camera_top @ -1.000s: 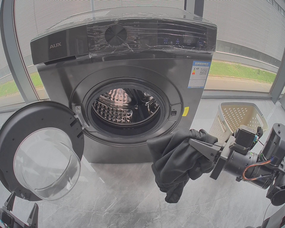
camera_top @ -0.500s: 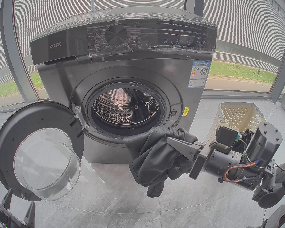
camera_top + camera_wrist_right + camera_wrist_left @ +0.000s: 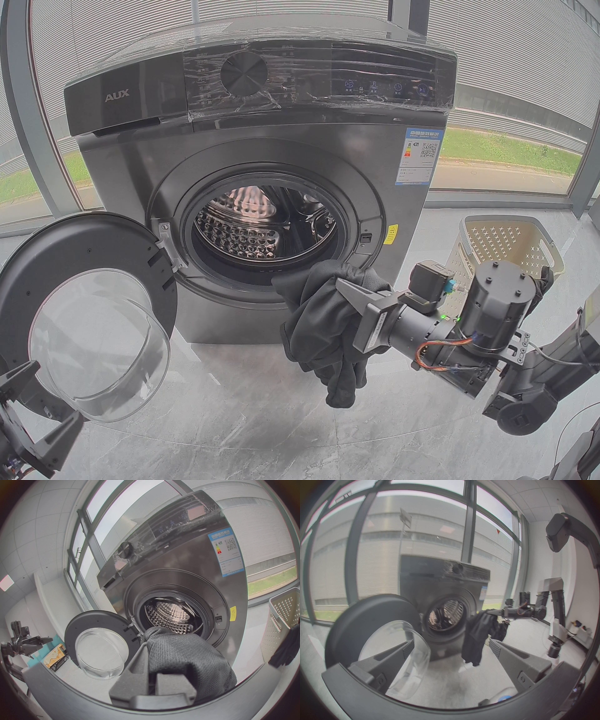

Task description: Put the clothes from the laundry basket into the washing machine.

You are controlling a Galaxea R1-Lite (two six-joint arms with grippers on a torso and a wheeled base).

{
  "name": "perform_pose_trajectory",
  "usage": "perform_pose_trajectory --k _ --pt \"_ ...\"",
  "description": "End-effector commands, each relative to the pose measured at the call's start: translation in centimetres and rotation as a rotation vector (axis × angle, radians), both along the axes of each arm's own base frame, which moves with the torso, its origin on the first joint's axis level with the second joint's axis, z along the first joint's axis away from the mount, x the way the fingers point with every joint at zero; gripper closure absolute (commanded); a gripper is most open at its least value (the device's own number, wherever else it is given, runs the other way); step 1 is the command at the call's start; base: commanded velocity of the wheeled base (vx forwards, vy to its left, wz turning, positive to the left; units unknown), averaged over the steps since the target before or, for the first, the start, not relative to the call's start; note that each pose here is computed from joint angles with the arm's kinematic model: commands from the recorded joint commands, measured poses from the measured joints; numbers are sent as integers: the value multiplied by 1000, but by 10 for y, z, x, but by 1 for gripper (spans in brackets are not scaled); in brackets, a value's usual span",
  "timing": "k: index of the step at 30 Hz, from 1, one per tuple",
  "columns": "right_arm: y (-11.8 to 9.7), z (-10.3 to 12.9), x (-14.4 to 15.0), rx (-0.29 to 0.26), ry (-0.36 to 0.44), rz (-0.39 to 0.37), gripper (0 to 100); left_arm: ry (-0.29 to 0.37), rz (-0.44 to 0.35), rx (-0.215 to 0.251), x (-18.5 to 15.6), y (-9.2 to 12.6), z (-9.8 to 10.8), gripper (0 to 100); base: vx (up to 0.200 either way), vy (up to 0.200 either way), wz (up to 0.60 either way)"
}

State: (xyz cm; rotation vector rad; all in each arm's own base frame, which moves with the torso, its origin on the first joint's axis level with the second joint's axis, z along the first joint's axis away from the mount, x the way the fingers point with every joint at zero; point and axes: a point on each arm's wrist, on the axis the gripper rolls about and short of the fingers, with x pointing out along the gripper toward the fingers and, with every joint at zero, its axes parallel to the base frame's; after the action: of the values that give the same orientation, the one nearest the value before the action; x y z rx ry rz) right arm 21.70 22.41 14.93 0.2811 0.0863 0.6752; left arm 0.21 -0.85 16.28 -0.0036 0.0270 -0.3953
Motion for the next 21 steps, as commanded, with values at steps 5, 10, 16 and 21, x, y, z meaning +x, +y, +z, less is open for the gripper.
perform_pose_trajectory --k 5,10,16,21 --pt "24 4 25 30 43 -78 100 273 -327 31 76 -19 6 0 0 0 0" --pt "30 16 26 68 14 -57 100 382 -397 55 111 -37 -3 0 0 0 0" --pt "30 16 27 68 14 -62 100 429 -466 76 154 -64 -23 0 0 0 0" --pt "31 18 26 76 7 -55 100 447 -489 89 178 -80 -38 0 0 0 0"
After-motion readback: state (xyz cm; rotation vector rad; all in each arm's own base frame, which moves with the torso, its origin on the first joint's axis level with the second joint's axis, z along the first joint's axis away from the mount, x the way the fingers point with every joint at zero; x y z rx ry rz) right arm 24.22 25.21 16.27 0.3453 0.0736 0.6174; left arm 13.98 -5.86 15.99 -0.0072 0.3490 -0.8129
